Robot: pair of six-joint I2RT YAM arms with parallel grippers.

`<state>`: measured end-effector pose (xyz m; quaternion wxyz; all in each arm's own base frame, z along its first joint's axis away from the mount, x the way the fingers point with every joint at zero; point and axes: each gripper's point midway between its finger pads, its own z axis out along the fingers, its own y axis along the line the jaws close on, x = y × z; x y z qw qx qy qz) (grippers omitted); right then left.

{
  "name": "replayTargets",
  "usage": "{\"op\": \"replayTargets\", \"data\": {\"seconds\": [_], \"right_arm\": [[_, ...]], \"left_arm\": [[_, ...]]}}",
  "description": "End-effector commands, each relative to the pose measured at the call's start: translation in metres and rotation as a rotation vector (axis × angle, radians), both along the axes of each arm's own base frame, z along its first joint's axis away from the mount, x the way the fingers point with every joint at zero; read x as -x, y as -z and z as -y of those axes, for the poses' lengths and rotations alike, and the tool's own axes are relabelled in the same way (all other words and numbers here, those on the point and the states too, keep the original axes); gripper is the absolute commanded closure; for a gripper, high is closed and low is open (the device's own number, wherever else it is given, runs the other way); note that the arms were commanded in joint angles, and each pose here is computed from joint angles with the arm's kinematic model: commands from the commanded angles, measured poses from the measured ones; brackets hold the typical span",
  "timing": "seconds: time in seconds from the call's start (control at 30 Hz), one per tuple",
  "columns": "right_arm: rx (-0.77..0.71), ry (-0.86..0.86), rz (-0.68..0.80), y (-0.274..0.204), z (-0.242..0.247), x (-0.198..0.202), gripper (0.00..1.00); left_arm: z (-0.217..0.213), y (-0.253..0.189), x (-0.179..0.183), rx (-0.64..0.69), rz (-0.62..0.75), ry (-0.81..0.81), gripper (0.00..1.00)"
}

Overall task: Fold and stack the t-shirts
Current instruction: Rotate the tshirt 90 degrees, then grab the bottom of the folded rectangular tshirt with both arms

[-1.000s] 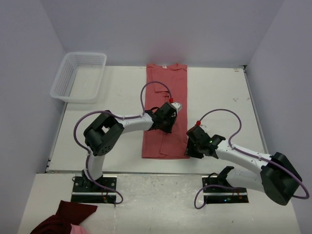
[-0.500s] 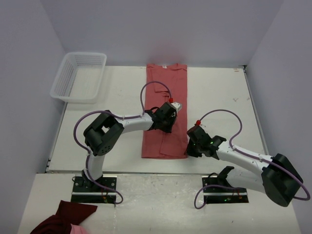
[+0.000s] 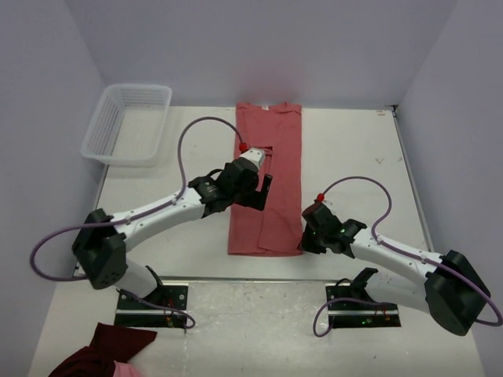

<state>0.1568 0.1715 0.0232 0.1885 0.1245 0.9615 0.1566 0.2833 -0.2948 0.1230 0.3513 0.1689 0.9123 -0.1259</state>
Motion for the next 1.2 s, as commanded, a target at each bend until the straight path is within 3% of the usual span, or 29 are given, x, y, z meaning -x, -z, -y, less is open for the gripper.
{"op": "replayTargets", "data": {"seconds": [0.0, 0.07, 0.17, 0.2, 0.23, 0.3, 0.43, 0.57, 0.7, 1.17], "right_arm": [[0.006, -0.012, 0.014, -0.002, -0.001, -0.001, 1.0], [0.005, -0.013, 0.017, -0.002, -0.001, -0.001, 1.0], [0.007, -0.018, 0.02, -0.002, 0.0, -0.001, 1.0], [0.004, -0.018, 0.024, -0.003, -0.001, -0.002, 1.0], [-0.001, -0.024, 0.025, -0.004, -0.002, -0.002, 1.0], [-0.008, -0.027, 0.029, -0.005, -0.004, -0.002, 1.0], [-0.008, -0.03, 0.034, -0.006, -0.003, -0.001, 1.0], [-0.013, -0.024, 0.041, -0.008, 0.0, 0.001, 1.0], [-0.014, -0.022, 0.047, -0.009, 0.003, 0.004, 1.0], [-0.017, -0.025, 0.056, -0.012, 0.004, 0.004, 1.0]], "left_arm": [[-0.035, -0.022, 0.022, 0.039, 0.01, -0.075, 0.05], [-0.051, -0.022, 0.043, 0.099, -0.008, -0.096, 0.1], [-0.06, -0.008, 0.074, 0.178, -0.087, -0.091, 0.31], [-0.061, 0.01, 0.094, 0.194, -0.16, -0.055, 0.46], [-0.058, 0.014, 0.103, 0.224, -0.189, -0.029, 0.55], [-0.055, 0.024, 0.12, 0.284, -0.244, 0.006, 0.67], [-0.055, 0.041, 0.133, 0.318, -0.288, 0.016, 0.66], [-0.058, 0.061, 0.142, 0.325, -0.339, 0.009, 0.48], [-0.062, 0.074, 0.143, 0.297, -0.357, -0.005, 0.38], [-0.077, 0.1, 0.132, 0.258, -0.363, -0.049, 0.38]]}}
